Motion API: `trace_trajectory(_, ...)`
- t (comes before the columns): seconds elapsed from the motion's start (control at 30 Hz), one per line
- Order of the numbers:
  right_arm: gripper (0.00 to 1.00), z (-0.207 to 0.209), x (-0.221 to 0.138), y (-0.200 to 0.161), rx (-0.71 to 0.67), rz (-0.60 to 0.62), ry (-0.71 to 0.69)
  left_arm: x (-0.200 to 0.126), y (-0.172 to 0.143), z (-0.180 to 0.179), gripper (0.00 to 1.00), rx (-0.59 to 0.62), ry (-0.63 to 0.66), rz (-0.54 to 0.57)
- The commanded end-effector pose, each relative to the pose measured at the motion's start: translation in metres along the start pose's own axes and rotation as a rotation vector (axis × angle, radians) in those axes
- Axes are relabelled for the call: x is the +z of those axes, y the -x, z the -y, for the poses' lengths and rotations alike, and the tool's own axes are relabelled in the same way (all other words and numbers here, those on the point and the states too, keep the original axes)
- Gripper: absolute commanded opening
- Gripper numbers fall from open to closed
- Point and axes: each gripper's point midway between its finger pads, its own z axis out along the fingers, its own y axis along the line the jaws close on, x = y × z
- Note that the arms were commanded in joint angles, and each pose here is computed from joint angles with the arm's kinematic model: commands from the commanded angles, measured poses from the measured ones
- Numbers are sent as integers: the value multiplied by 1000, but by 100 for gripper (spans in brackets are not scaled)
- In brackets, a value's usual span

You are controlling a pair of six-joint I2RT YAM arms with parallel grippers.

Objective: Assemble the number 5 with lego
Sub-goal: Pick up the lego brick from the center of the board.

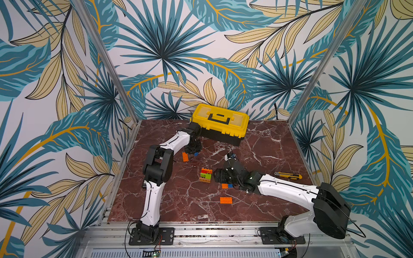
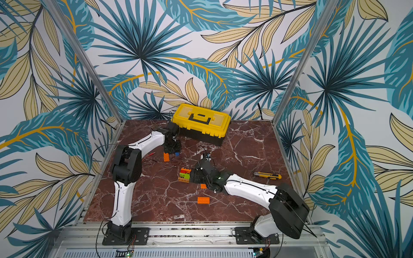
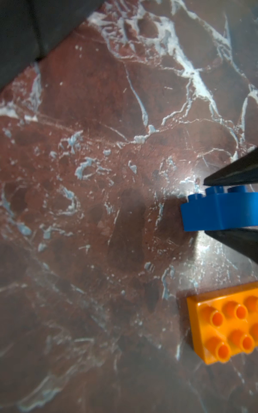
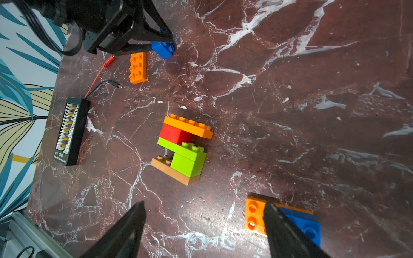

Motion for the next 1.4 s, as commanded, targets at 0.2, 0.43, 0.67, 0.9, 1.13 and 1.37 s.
trace_trajectory(0.2, 85, 9, -6, 0, 23, 1, -20, -37, 10, 17, 18, 7, -93, 55)
trace_trajectory(0.43, 85, 36, -18, 18, 120, -19, -28, -124, -3, 70, 18, 40, -497, 168)
trace_trajectory(0.67, 84, 37, -41, 47, 157, 69, 130, -188, -46, 100, 18, 5, -895, 186)
trace_trajectory(0.9, 77, -11, -83, 78, -139, 230, 366, -230, -90, 115, 18, 4, -1153, 153)
trace_trajectory(1.13, 74, -25, -111, 81, -750, 412, 359, -241, -139, 115, 19, 166, -1185, 67)
trace_trajectory(1.37, 60, -46, -120, 73, -1161, 390, 408, -239, -162, 103, 20, 212, -1158, 60)
